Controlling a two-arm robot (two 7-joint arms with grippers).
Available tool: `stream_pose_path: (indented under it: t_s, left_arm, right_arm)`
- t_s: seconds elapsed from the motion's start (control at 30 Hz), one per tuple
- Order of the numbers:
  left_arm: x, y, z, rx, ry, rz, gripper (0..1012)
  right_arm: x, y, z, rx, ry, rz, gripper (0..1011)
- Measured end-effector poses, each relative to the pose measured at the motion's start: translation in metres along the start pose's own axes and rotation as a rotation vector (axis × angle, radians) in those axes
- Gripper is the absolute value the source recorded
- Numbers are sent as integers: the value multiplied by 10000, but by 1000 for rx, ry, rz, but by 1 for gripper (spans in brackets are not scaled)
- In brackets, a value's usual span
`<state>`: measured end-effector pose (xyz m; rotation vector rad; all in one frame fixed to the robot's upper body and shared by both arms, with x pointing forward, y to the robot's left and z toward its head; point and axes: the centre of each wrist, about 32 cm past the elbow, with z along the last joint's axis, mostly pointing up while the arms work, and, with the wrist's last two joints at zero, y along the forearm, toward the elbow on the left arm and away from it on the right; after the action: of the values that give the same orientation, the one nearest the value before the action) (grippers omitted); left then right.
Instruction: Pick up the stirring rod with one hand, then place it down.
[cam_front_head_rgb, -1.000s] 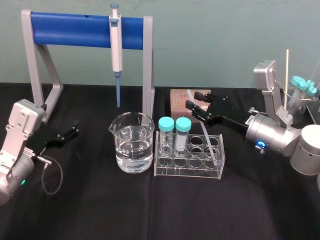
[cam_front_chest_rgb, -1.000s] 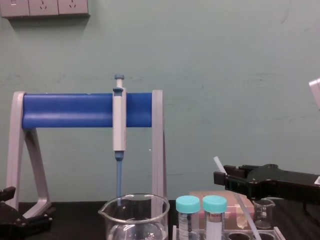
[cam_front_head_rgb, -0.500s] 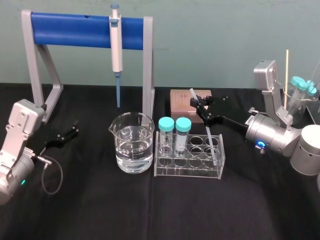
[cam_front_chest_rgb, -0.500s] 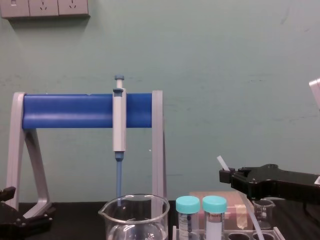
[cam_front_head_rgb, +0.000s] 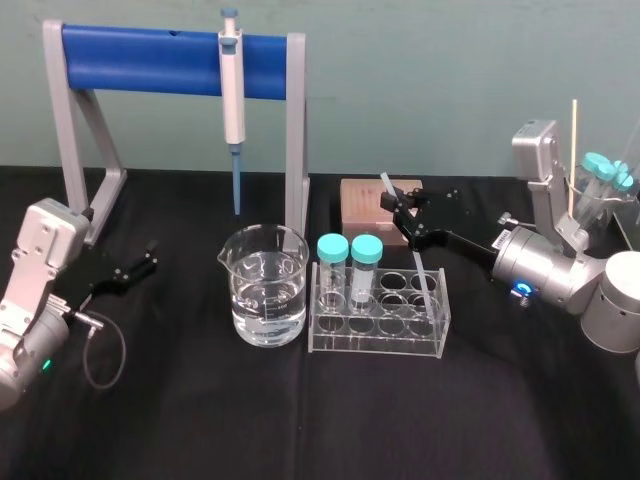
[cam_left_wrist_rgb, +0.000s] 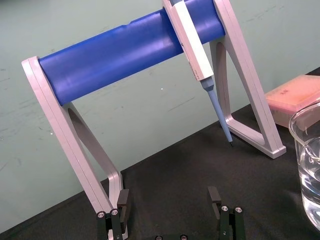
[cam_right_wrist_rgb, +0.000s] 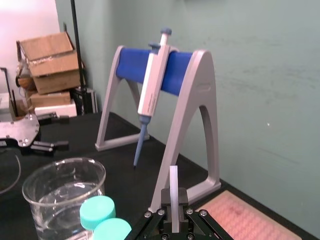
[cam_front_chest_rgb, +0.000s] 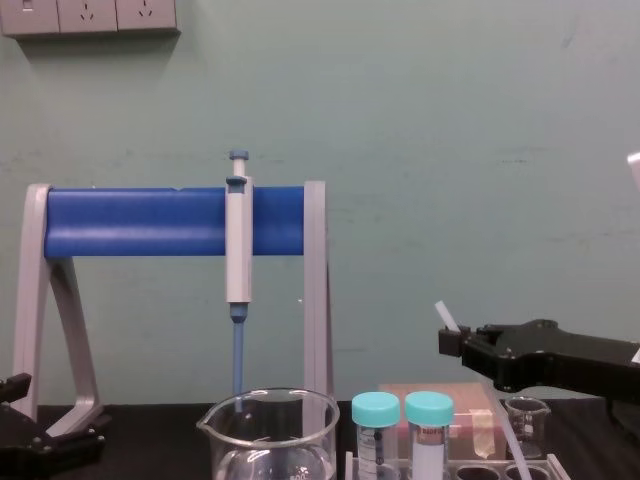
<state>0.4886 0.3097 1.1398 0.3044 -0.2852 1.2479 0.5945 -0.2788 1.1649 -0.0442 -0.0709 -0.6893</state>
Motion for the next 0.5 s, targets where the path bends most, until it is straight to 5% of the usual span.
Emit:
stream_pose_path:
  t_s: [0.5]
  left_arm:
    - [0,0,0,0,0,0,1000]
  right_arm:
    - [-63,-36,104,111,0,-13,72]
